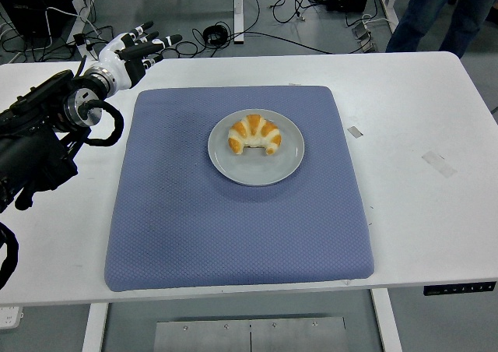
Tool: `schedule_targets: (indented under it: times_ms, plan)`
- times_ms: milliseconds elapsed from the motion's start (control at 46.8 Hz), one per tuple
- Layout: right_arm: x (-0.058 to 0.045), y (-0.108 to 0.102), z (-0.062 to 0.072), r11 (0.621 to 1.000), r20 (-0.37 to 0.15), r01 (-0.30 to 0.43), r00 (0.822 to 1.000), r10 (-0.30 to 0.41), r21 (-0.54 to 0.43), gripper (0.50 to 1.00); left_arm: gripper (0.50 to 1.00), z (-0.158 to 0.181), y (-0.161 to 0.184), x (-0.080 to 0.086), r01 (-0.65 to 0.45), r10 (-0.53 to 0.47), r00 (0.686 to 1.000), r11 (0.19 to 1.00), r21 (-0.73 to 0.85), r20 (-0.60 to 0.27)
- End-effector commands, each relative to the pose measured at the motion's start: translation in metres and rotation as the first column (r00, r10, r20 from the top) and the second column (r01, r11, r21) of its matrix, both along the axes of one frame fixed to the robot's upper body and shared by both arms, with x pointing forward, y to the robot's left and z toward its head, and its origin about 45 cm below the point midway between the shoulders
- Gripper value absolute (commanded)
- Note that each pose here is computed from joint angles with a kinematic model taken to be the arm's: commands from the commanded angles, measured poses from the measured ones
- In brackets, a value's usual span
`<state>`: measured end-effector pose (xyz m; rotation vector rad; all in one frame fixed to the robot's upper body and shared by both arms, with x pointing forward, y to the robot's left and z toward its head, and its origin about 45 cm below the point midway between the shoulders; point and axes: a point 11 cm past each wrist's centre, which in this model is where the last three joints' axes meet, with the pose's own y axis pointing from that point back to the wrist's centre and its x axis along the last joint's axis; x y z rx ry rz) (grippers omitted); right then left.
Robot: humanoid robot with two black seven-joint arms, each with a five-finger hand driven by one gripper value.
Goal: Place the bread on the plate
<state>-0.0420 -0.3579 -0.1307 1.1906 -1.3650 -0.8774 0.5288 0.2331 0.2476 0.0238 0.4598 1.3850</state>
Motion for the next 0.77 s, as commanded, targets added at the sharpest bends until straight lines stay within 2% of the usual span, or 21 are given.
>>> schedule_targets:
  times_ms: [0,748]
  plan:
    - [0.0,0.0,0.0,1.0,0.0,0.0,1.0,0.0,0.0,1.0,0.992,-0.0019,-0.0034,-0.0007,0.006,-0.006,1.0,1.0,0.001,-0.002]
    - [-0.0014,-0.0029,0.0007,1.0,0.001,0.012,1.0,-0.012,-0.015,1.0,0.992,-0.0047,-0.0121,-0.0019,0.025,-0.025,1.0,1.0,0.01,0.001]
